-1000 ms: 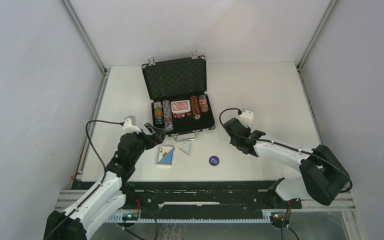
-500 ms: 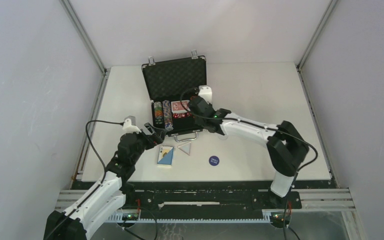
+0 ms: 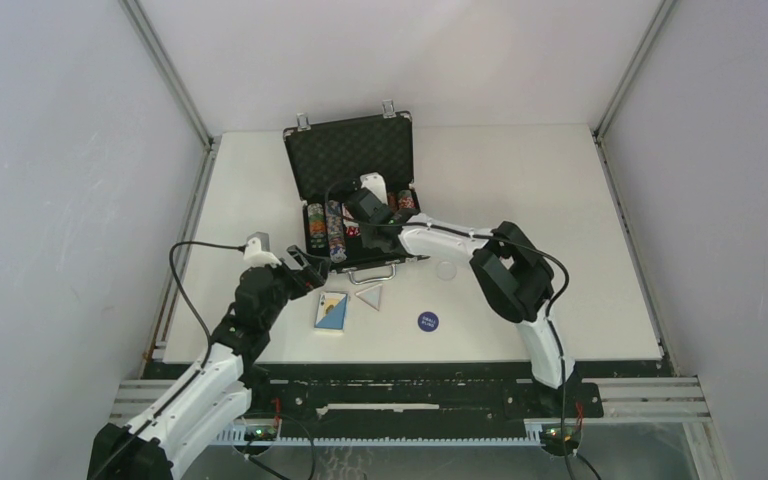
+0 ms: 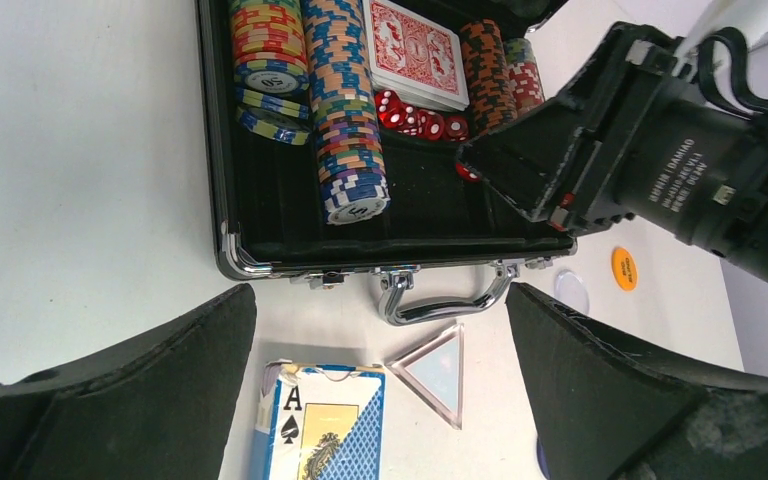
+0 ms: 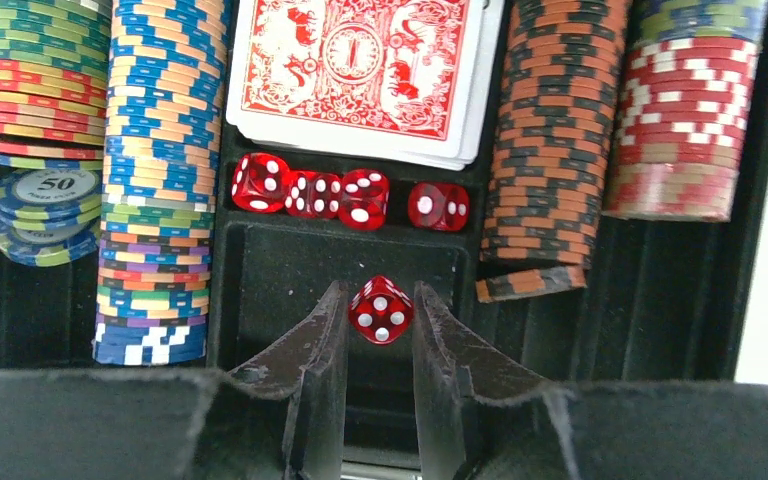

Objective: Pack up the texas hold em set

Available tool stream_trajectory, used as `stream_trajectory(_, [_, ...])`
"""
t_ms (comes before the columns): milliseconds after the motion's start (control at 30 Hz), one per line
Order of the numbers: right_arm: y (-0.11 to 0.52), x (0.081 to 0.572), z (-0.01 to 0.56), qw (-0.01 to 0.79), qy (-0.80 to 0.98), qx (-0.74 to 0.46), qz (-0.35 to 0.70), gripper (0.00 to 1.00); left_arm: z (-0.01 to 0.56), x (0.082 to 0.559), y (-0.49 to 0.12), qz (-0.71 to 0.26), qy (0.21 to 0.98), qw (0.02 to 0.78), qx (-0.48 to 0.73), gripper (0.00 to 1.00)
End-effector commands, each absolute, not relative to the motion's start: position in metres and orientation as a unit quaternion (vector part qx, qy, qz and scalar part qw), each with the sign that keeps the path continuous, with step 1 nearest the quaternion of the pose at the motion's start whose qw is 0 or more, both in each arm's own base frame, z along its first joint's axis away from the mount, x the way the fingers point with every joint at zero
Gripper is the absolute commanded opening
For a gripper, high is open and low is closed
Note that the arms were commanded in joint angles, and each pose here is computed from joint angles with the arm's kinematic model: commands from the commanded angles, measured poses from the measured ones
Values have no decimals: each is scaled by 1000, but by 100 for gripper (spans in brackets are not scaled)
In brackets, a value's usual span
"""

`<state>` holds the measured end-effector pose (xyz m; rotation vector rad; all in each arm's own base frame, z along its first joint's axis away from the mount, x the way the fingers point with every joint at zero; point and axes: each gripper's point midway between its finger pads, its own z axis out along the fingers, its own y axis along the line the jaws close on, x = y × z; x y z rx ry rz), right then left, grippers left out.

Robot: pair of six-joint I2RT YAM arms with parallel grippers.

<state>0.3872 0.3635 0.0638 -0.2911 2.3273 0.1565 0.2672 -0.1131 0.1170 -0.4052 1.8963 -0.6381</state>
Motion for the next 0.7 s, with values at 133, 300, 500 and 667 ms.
stream_trajectory(133, [379,413,75,397,906,-124,78,29,107,268,-110,-251,799,519,-169,100])
stream_trajectory(300, [378,422,77,400,905,-122,75,29,107,269,-109,-248,799,520,-170,100])
stream_trajectory(500, [373,429,77,403,905,-119,69,29,107,268,-110,-250,800,519,-167,100])
stream_trajectory(667, [371,427,62,393,909,-128,57,29,107,268,-111,-252,800,518,-166,100])
